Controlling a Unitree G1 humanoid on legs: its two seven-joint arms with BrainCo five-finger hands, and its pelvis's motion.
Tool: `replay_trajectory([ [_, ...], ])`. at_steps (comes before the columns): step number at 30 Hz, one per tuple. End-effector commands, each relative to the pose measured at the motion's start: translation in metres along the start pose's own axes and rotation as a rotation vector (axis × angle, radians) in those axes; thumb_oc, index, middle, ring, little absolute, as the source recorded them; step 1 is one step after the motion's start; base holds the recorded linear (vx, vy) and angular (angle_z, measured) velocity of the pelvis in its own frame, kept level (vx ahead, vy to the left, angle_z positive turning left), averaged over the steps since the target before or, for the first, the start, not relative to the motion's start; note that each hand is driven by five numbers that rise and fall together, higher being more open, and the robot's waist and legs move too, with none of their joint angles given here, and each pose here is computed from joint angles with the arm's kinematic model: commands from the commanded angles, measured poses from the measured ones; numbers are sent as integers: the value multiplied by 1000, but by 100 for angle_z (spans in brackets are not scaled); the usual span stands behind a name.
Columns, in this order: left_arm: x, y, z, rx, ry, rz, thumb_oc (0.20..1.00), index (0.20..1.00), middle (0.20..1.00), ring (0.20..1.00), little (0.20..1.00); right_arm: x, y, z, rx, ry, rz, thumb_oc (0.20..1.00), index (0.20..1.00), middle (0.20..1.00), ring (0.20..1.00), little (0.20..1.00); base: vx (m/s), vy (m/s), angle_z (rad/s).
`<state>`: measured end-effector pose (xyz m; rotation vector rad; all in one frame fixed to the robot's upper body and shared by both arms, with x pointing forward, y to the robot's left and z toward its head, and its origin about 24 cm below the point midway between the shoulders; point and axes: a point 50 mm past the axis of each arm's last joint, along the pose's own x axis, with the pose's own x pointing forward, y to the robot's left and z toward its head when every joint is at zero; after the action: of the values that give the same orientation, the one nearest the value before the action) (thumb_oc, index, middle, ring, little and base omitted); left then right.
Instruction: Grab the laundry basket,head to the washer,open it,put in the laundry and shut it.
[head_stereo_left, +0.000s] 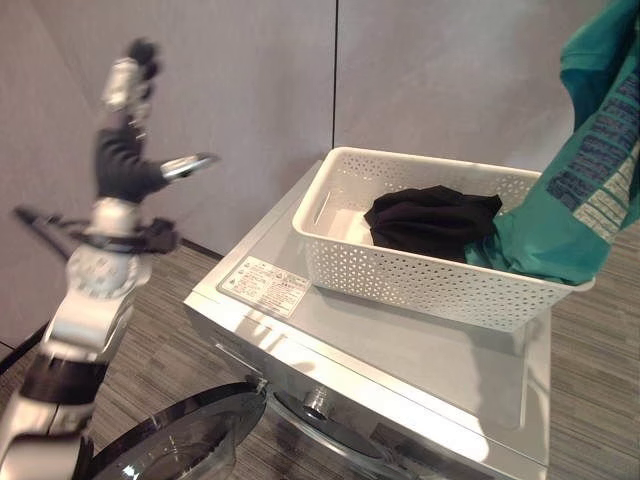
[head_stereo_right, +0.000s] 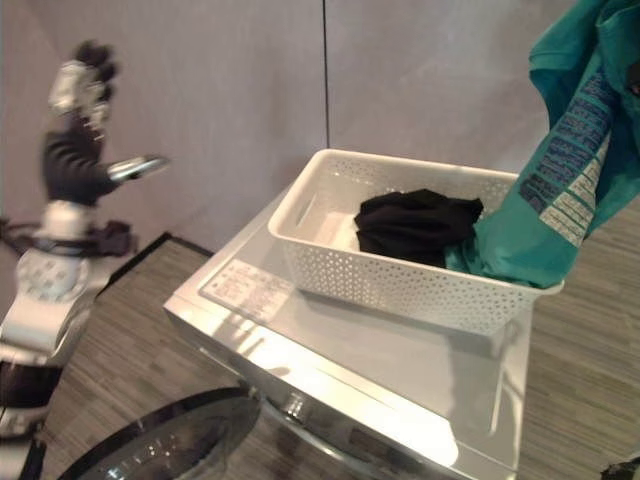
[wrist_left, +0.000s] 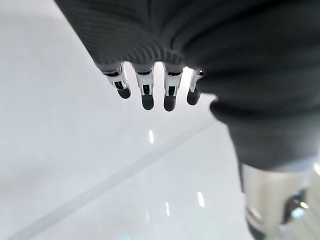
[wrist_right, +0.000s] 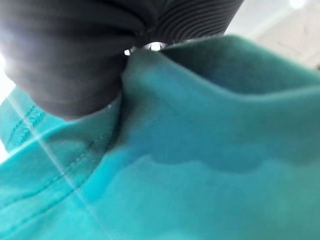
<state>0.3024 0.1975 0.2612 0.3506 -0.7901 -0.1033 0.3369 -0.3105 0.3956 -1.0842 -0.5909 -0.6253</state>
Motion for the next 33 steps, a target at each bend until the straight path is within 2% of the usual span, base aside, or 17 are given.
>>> replay_trajectory([
  [1, 39, -12, 7, -77, -4, -104, 1000, 1000, 1000, 1000, 1000, 26, -35, 42, 86, -82, -123, 200, 200, 200, 200, 200, -50, 2, 6],
  [2, 63, -35, 5, -61, 25, -175, 1000, 1000, 1000, 1000, 1000, 32, -27, 57, 113, -96, -109, 200, 200, 200, 200, 200, 0, 0, 0],
  [3, 65, -36, 6, -62, 21, -177, 1000, 1000, 1000, 1000, 1000, 32, -29, 57, 112, -95, -112, 200, 200, 200, 200, 200, -32, 1, 3],
  [5, 85, -68, 0, -129, 100, -277, 1000, 1000, 1000, 1000, 1000, 40, -22, 82, 146, -125, -98, 200, 200, 200, 200, 200, 0, 0, 0],
  [8, 90, -77, 0, -151, 121, -303, 1000, 1000, 1000, 1000, 1000, 42, -20, 88, 159, -129, -95, 200, 200, 200, 200, 200, -1, 3, -2],
  [10, 100, -120, -12, -258, 240, -348, 1000, 1000, 1000, 1000, 1000, 48, -10, 115, 197, -150, -73, 200, 200, 200, 200, 200, -5, 8, -7],
  [11, 100, -120, -12, -259, 239, -348, 1000, 1000, 1000, 1000, 1000, 48, -11, 115, 196, -150, -73, 200, 200, 200, 200, 200, -7, 2, -5],
  [13, 101, -153, -13, -322, 278, -359, 1000, 1000, 1000, 1000, 1000, 50, -8, 128, 245, -148, -66, 200, 200, 200, 200, 200, 0, 0, 0],
  [14, 101, -153, -13, -323, 277, -359, 1000, 1000, 1000, 1000, 1000, 50, -9, 128, 244, -148, -66, 200, 200, 200, 200, 200, 0, 0, 0],
  [16, 100, -179, -10, -371, 292, -363, 1000, 1000, 1000, 1000, 1000, 51, -4, 137, 272, -151, -48, 200, 200, 200, 200, 200, 0, 0, 0],
  [23, 101, -215, -4, -479, 364, -313, 1000, 1000, 1000, 1000, 1000, 46, 18, 154, 331, -175, 20, 200, 200, 200, 200, 200, 1, -1, -4],
  [33, 116, -223, 16, -540, 354, -282, 1000, 1000, 1000, 1000, 1000, 41, 35, 171, 436, -188, 75, 200, 200, 200, 200, 200, 3, -3, -2],
])
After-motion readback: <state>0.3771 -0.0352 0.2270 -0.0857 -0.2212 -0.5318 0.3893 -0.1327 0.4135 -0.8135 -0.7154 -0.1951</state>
